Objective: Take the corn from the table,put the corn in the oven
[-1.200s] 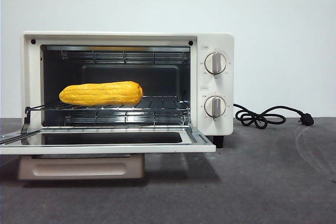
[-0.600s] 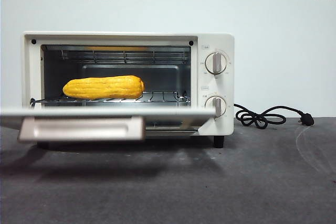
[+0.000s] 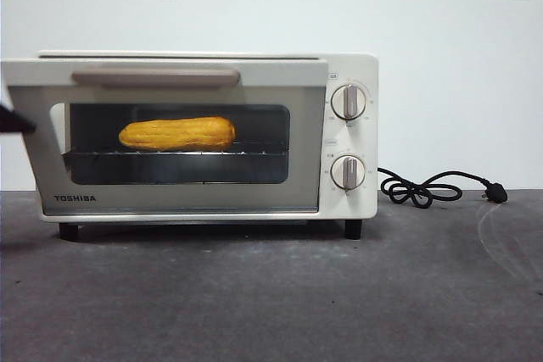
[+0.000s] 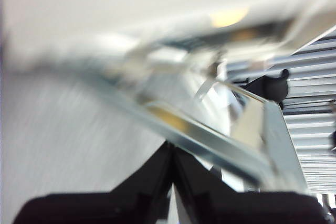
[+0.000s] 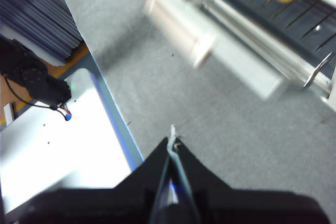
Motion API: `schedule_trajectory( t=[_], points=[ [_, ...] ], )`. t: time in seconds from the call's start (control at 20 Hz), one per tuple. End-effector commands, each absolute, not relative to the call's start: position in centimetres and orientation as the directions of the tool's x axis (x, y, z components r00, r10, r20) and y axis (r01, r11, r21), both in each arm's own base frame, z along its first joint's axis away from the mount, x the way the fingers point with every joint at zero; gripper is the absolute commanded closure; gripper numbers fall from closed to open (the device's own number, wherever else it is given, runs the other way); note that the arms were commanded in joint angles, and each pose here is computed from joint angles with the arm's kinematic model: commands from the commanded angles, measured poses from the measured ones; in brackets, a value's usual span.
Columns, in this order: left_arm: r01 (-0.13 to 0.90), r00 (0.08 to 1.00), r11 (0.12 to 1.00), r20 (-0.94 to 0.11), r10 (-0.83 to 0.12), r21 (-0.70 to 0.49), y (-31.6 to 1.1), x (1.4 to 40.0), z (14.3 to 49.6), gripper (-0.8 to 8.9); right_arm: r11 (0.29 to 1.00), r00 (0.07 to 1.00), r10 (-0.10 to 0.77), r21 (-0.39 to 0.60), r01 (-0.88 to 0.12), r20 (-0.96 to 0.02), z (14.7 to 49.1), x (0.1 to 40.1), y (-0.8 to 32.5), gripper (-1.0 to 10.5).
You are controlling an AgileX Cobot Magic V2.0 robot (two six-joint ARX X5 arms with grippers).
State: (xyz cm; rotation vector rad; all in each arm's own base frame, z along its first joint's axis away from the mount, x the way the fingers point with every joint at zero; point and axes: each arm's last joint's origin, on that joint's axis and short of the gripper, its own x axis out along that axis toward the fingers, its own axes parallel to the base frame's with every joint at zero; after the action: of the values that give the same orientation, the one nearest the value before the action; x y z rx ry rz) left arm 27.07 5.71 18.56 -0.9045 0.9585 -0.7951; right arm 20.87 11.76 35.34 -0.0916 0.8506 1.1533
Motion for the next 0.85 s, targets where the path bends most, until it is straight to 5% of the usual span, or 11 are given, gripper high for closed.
schedule_trajectory(
  t=[0.05,0.85],
  points=[
    [0.19,0.381,0.404,-0.312,-0.87,-0.895,5.9,28.3,20.2,8.22,0.429,0.133,0.766,0.346,-0.835,-0.629,35.3,21.0,11.8,9.6],
    [0.278,0.459,0.513,-0.357,-0.814,-0.812,6.6,30.2,22.3,8.21,0.429,0.134,0.767,0.345,-0.835,-0.628,35.3,21.0,11.8,9.6]
  ],
)
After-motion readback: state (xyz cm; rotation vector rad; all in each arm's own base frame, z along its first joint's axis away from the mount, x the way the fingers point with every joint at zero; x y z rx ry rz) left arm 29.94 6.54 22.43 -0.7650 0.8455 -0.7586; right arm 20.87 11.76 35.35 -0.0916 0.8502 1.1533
